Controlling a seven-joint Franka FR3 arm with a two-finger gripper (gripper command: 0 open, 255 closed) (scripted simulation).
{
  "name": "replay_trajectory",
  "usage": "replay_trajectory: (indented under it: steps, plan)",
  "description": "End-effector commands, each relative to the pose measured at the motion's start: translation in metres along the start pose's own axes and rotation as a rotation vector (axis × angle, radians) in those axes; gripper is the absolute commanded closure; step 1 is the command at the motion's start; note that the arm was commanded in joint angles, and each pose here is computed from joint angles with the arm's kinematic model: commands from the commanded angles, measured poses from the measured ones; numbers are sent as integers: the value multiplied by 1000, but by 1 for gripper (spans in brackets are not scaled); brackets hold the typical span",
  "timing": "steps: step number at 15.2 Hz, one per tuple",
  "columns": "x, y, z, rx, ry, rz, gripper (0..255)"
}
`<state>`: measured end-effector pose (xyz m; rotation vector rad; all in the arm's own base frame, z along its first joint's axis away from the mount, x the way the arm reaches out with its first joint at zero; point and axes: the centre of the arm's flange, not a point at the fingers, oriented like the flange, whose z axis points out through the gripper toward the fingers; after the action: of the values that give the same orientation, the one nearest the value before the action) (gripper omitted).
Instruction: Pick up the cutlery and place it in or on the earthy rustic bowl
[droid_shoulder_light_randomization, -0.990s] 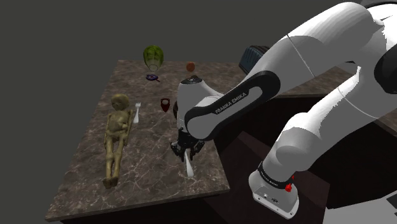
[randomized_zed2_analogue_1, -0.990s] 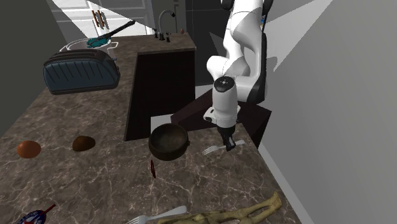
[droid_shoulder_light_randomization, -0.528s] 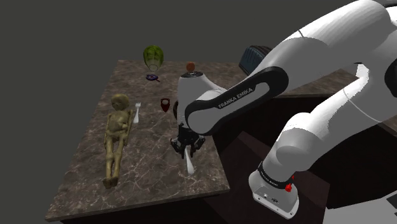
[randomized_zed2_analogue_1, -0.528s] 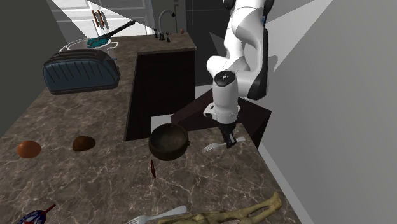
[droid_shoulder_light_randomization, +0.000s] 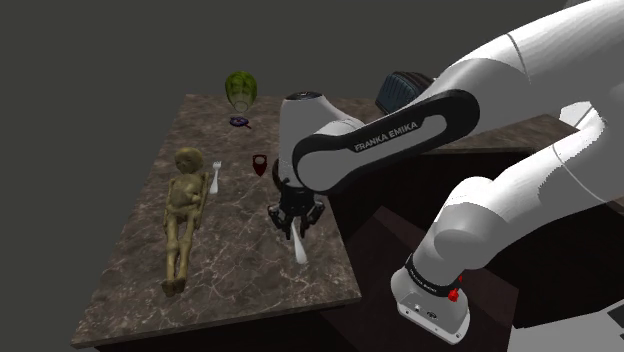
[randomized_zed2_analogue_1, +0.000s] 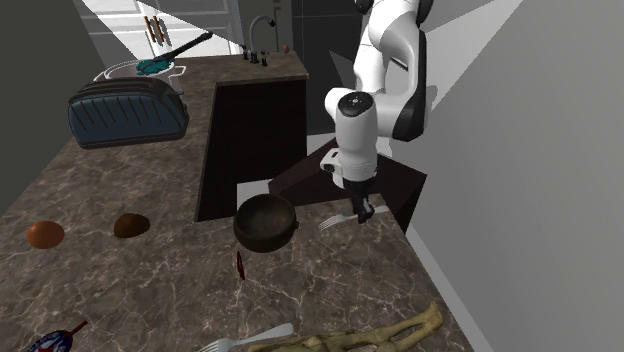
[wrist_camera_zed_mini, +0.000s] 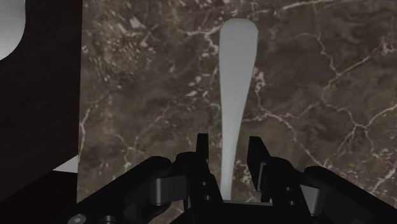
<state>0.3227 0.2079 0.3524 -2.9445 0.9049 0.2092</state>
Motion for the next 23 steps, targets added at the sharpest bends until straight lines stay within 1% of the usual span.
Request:
replay_trajectory:
  steps: [1, 20, 23]
  plan:
    - [-2, 0, -10, 0, 0, 0, 255]
    - [-16, -1, -107, 0, 0, 0, 255]
    - [23, 8, -110, 0, 0, 0, 255]
